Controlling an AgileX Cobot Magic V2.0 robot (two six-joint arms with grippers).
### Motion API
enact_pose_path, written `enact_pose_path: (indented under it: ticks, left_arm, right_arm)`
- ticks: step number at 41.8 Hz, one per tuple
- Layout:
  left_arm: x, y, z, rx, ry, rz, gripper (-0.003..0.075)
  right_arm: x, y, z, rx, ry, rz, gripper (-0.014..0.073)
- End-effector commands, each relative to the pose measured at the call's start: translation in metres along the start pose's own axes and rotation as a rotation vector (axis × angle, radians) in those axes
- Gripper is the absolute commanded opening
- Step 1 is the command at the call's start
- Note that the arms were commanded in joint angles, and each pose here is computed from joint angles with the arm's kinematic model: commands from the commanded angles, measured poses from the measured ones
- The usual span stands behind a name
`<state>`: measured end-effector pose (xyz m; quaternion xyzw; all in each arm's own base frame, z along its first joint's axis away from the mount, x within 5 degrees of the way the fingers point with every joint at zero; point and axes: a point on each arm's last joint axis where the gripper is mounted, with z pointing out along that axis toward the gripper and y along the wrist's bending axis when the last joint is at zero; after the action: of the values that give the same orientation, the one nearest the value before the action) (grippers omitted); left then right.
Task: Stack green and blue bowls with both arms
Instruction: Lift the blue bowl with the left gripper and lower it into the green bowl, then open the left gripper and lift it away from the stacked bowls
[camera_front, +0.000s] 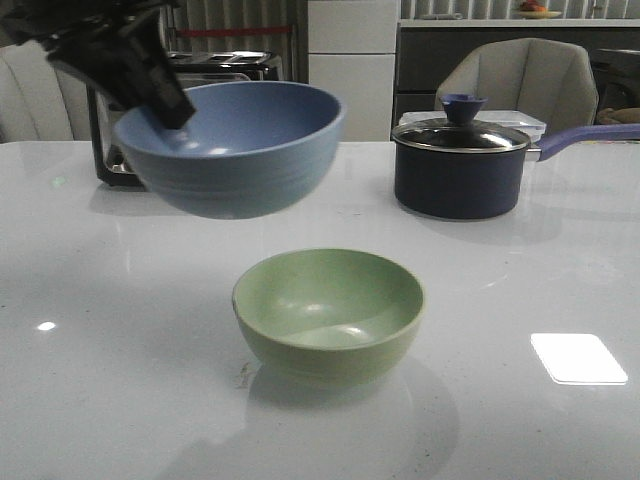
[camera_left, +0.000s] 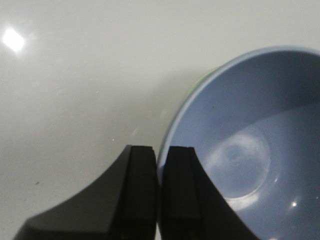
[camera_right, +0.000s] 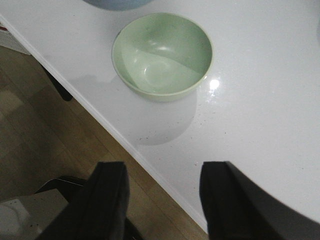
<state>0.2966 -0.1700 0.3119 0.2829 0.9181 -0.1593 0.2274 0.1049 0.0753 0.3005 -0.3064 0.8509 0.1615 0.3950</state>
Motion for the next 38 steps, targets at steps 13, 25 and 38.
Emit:
enact_pose_path:
  ticks: [13, 25, 38]
  left_arm:
    - [-0.028, -0.030, 0.039, 0.053, -0.032, 0.068, 0.0093]
    - [-0.026, -0.023, 0.077, 0.056, 0.025, 0.039, 0.0093]
    - [-0.025, -0.021, 0.086, 0.052, 0.037, 0.035, 0.0115]
  right_arm:
    - [-0.012, -0.001, -0.006, 0.017, -0.087, -0.006, 0.0447]
    - [-0.012, -0.001, -0.006, 0.017, -0.087, -0.006, 0.0447]
    - [-0.012, -0.001, -0.006, 0.017, -0.087, -0.006, 0.0447]
